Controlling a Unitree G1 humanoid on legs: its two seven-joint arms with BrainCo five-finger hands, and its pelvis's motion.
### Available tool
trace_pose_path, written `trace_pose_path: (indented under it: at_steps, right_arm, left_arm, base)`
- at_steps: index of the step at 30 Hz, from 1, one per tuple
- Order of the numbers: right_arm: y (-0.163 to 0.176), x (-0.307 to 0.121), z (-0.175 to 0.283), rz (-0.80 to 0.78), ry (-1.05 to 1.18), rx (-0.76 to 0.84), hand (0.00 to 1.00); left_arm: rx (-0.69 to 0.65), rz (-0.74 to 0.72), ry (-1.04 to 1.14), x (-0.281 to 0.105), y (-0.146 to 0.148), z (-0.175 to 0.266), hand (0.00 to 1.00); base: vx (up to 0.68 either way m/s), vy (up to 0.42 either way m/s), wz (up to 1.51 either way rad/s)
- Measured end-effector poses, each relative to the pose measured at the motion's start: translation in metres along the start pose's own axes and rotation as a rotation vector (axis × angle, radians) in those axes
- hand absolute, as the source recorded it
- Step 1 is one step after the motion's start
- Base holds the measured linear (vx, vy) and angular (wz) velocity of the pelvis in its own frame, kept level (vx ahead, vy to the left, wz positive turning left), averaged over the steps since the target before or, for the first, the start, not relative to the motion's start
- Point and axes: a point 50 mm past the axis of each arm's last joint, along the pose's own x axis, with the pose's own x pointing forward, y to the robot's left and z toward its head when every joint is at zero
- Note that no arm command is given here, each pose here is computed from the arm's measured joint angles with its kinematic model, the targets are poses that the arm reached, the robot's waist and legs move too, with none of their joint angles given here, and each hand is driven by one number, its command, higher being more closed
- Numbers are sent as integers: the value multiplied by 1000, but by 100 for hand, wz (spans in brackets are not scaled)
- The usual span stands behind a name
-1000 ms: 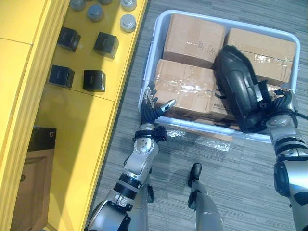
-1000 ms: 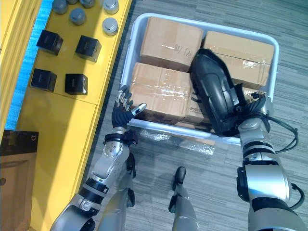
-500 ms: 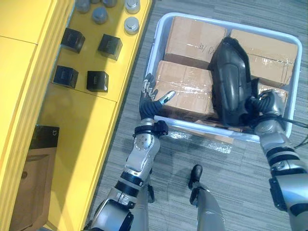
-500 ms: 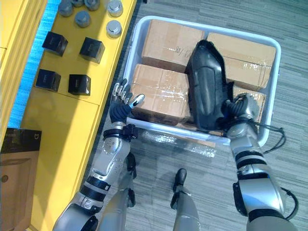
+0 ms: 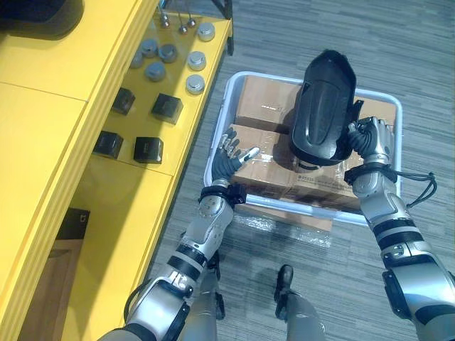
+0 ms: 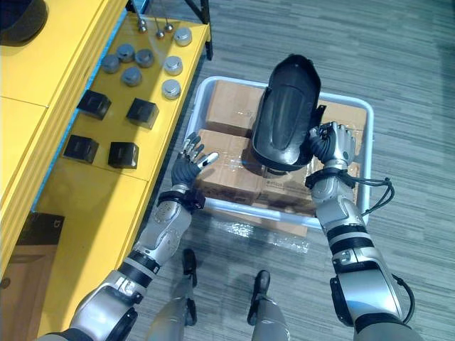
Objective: Walk over and take plastic housings, then place them on the shelf
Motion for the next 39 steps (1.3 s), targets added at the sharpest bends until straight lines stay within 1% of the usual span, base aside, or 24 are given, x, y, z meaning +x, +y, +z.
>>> trace_pose_path:
  at_steps: [3,8,10,12,16,19,21,22,24,26,28,31,34,39]
  right_arm:
    - [-1,0,13,1,-61,-12,100]
    - [7,-3,31,34,-166,-95,100]
    - [12,-5,37,62,-211,-146,100]
    - [17,-8,41,89,-241,-176,100]
    - [24,-11,46,128,-279,-213,100]
    - [28,-13,47,147,-291,-225,100]
    - [30,-15,48,155,-307,-244,100]
    - [31,-15,49,157,-313,-247,100]
    - [32,-16,51,166,-322,-251,100]
    - [35,-19,55,177,-353,-273,100]
    - [35,-20,58,178,-363,-267,100]
    - [34,-20,58,174,-365,-263,100]
    - [34,-20,58,174,-365,-263,100]
    - [36,-21,61,177,-367,-254,100]
  left_arm:
    - [-40,-28,22,9,-1,7,0]
    - [-103,-101,12,22,-11,28,0]
    - [-177,-128,11,26,-12,36,0]
    - [-245,-131,24,28,-10,37,0]
    - [-371,-86,63,30,2,31,0]
    - [-406,-65,73,30,6,30,0]
    - [-397,-54,75,30,10,29,0]
    - [-362,-49,77,31,12,29,0]
    - [-241,-41,90,32,15,27,0]
    - [-74,-33,120,34,19,24,0]
    - [8,-16,148,35,23,18,0]
    - [107,21,196,33,33,7,0]
    - [178,61,239,31,41,-2,0]
    - [255,88,276,29,47,-11,0]
  base:
    - [35,-55,-13]
    - [31,-53,-9]
    - [11,-36,-6]
    - [-3,-27,-11]
    - [-15,-11,-8]
    - [0,0,0]
    - [0,0,0]
    - [0,0,0]
    - [0,0,0]
    - [17,-1,0]
    - [34,-1,-1]
    - [25,0,0]
    - [0,0,0]
    - [3,3,-2]
